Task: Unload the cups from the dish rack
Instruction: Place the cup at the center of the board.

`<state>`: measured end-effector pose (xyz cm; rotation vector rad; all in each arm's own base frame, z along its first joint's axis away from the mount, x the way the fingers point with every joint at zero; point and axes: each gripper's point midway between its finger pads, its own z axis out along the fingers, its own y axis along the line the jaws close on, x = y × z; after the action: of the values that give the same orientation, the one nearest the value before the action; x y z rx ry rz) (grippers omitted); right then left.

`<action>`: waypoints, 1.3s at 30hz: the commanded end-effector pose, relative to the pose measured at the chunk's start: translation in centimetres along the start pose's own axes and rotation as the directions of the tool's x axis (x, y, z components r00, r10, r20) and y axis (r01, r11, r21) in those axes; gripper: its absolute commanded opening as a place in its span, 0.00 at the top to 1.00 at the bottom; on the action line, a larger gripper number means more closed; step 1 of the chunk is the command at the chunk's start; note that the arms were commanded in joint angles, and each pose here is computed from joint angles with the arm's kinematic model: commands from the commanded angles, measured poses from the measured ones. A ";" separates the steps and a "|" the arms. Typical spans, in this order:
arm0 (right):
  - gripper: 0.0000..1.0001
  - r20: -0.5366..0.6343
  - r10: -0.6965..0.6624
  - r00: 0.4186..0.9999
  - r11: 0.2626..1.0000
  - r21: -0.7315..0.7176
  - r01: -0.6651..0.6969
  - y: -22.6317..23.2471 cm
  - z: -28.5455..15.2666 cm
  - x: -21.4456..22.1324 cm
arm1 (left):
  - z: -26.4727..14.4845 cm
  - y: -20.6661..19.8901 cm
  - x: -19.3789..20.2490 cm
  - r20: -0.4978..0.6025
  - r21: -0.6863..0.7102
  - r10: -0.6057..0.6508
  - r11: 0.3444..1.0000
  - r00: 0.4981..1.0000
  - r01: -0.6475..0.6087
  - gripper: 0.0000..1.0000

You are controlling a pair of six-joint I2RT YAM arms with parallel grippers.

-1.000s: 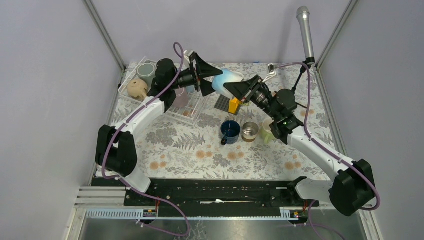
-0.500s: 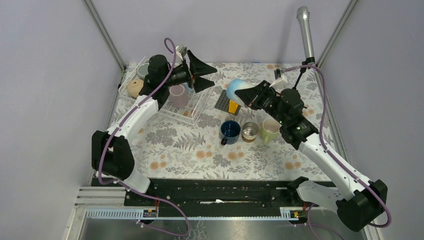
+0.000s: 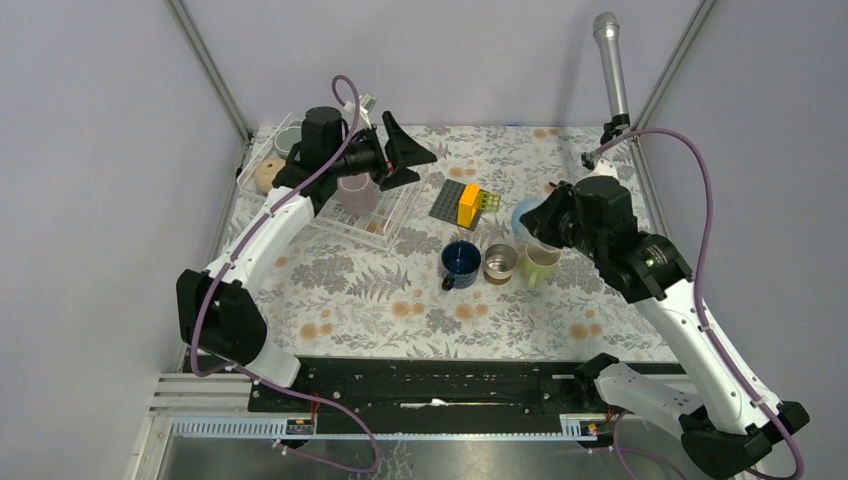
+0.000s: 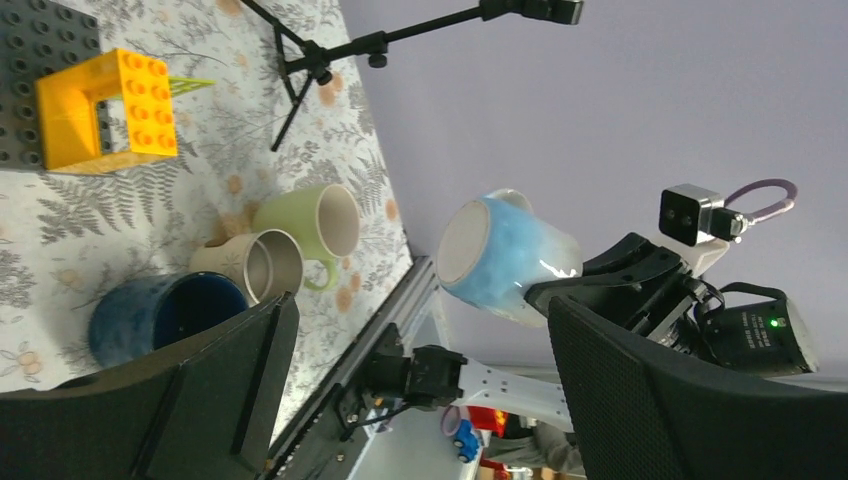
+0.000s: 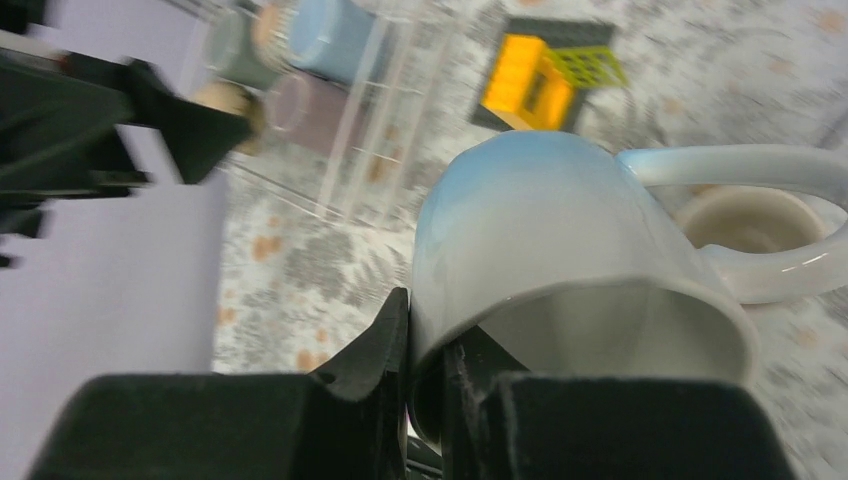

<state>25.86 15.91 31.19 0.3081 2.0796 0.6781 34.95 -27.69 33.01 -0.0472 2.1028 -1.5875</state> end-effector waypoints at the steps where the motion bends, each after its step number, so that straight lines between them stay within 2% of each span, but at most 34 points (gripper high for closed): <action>1: 1.00 0.004 -0.041 0.999 0.981 0.189 0.039 -4.2 -1.5 0.3 | -1.5 -3.7 -0.3 0.045 -0.003 0.193 0.981 0.980 -0.194 0.01; 8: 1.00 -0.012 -0.029 1.000 0.911 0.412 0.031 -10.1 -2.3 2.7 | -1.5 -3.2 1.3 0.003 -0.061 0.250 0.966 0.968 -0.250 0.01; 16: 1.00 0.010 0.032 0.999 0.818 0.575 -0.032 -15.4 -1.2 4.6 | -1.0 -3.5 3.1 -0.051 -0.061 0.296 0.952 0.954 -0.299 0.01; 20: 1.00 0.047 0.097 0.994 0.798 0.593 -0.106 -17.8 -0.4 5.0 | -1.0 -3.3 3.4 -0.062 -0.069 0.309 0.947 0.949 -0.313 0.01; 24: 1.00 0.031 0.168 0.985 0.794 0.589 -0.154 -19.1 1.4 6.1 | -0.9 -3.4 3.8 -0.072 -0.063 0.314 0.946 0.947 -0.318 0.01; 39: 1.00 0.068 0.329 0.942 0.767 0.563 -0.308 -23.1 6.1 5.0 | 0.0 -3.0 4.6 -0.105 -0.062 0.315 0.944 0.943 -0.323 0.01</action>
<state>26.20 1.36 10.55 1.0389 2.3273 0.1408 29.79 -29.91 31.44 0.2787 2.2100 -1.3525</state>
